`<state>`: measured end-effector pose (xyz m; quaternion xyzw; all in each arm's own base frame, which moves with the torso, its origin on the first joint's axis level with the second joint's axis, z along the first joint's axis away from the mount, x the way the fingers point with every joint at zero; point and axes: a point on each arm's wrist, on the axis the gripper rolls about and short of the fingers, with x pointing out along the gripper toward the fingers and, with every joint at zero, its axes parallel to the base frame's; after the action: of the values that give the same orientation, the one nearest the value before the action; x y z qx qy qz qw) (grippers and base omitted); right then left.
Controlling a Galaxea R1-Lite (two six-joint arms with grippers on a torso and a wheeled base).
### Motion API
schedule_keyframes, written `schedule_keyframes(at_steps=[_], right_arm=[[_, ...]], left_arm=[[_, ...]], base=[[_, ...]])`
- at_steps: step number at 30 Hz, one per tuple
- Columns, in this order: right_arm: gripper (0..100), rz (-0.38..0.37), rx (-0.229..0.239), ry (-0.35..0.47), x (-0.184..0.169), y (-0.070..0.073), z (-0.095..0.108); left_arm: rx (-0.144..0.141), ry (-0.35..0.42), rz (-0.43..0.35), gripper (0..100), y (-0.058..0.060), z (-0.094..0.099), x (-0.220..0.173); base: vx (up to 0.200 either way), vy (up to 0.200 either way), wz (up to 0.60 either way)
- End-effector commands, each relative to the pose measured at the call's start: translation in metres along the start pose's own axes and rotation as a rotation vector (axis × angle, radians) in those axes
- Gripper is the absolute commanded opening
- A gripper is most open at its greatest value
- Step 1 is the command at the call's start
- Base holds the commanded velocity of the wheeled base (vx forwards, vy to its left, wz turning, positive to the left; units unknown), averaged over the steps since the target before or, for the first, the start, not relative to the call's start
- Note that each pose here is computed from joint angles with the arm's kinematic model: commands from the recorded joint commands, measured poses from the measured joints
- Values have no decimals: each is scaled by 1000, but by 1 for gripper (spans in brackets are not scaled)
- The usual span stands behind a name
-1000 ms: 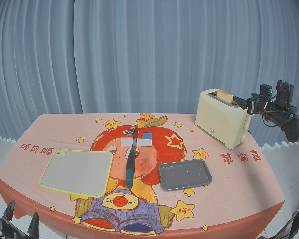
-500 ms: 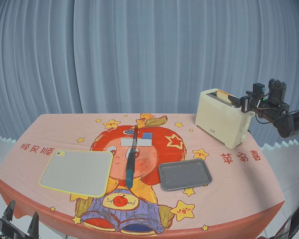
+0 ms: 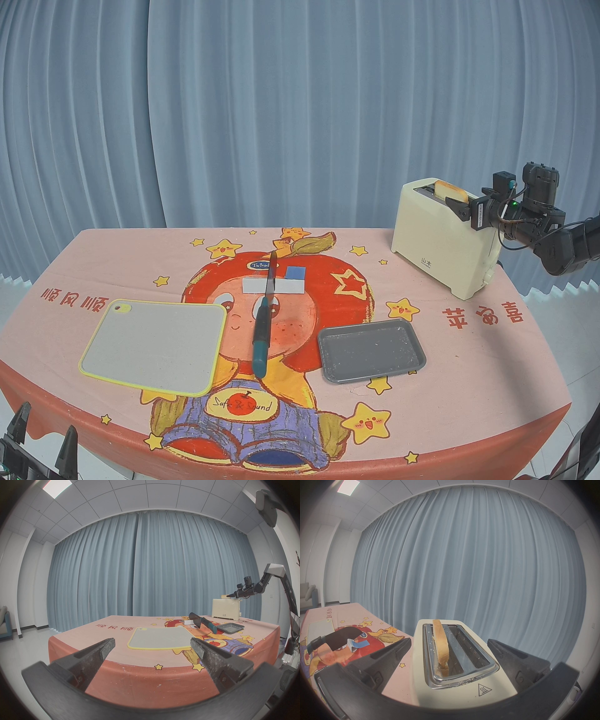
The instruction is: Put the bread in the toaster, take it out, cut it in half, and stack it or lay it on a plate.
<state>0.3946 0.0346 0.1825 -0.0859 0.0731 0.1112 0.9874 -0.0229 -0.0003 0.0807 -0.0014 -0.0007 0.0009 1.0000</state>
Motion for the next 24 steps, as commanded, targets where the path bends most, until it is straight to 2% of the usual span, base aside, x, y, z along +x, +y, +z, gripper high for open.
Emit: schedule_keyframes(at_steps=[1,3,4,14,24], right_arm=[[100,3,0,12,7,1,-6],[100,-8,-1,6,12,-1,-5],[0,-9,-2,-1,14,-2,-3],[0,2,-5,-8,20,3,-3],[0,-3,-5,-29,15,1,4]], left_arm=[[0,1,1,100,0,-5,0],[0,1,1,100,0,-5,0],[0,1,0,100,0,-5,0],[0,1,0,100,0,-5,0],[0,1,0,100,0,-5,0]], base=[[0,0,0],[0,0,0],[0,0,0],[0,0,0],[0,0,0]])
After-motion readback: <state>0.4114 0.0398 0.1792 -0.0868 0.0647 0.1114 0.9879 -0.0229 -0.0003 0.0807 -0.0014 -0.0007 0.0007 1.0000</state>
